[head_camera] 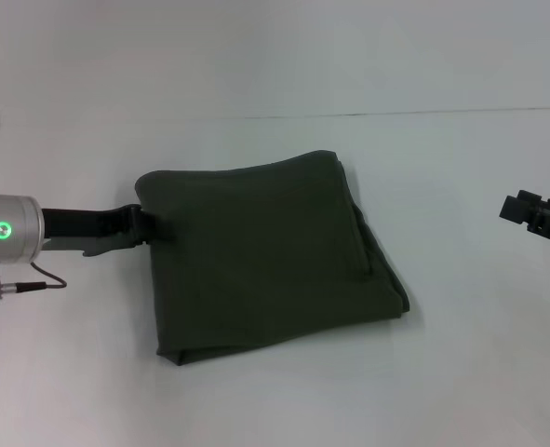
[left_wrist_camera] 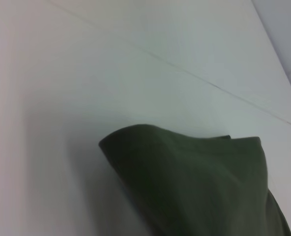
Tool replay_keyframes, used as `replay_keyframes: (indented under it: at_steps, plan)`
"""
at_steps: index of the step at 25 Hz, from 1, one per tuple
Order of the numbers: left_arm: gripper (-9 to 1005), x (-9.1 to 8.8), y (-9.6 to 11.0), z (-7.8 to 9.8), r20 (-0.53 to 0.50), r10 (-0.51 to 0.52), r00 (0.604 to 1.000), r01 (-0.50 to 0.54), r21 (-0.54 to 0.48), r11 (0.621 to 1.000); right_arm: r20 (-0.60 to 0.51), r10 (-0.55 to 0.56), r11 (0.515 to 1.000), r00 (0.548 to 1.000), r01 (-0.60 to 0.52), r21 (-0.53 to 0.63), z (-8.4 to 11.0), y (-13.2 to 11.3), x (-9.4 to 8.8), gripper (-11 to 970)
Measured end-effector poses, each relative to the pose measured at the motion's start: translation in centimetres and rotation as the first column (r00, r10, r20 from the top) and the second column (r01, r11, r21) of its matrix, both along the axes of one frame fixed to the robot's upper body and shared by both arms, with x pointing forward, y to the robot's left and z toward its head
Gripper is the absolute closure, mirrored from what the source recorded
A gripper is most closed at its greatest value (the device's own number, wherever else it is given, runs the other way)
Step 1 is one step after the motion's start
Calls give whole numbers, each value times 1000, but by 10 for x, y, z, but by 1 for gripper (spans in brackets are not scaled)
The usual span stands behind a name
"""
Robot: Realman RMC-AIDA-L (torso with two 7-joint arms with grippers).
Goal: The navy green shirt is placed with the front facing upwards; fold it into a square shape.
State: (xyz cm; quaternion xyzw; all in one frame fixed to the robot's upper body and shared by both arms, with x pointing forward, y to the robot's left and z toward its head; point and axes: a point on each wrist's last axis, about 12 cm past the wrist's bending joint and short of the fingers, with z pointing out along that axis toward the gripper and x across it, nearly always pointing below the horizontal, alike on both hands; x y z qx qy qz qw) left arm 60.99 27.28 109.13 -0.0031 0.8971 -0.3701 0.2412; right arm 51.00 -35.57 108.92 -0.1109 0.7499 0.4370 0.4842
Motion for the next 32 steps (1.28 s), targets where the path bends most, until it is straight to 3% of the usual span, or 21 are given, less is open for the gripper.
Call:
replay_keyframes:
  at_steps: [6, 13, 17, 19, 21, 24, 26, 32]
  plan:
    - [861, 0, 4, -3, 10, 31, 999, -31, 15, 999, 4, 0, 1000, 1000, 0, 3, 0, 0, 0, 295]
    - [552, 0, 15, -4, 138, -5, 990, -11, 117, 993, 50, 22, 1000, 999, -21, -19, 0, 7, 1, 288]
    - [377, -2, 25, 5, 250, -60, 966, 11, 192, 981, 95, 53, 997, 994, -48, -53, 1, 13, 5, 285]
    - [310, -5, 28, 12, 308, -122, 944, 50, 232, 971, 160, 129, 987, 979, -111, -117, 0, 27, 7, 283]
    - [243, -11, 27, 16, 346, -186, 920, 98, 256, 962, 189, 165, 980, 968, -140, -141, -1, 33, 6, 218]
    - [176, -20, 25, 23, 392, -293, 872, 194, 273, 942, 288, 277, 952, 917, -221, -213, -6, 55, 2, 119]
    - [143, -27, 24, 27, 417, -352, 838, 260, 261, 929, 331, 343, 931, 879, -271, -246, -11, 68, -1, 54]
    - [75, -55, 30, 43, 544, -465, 699, 442, 182, 878, 385, 474, 876, 792, -380, -297, -25, 100, -5, 12]
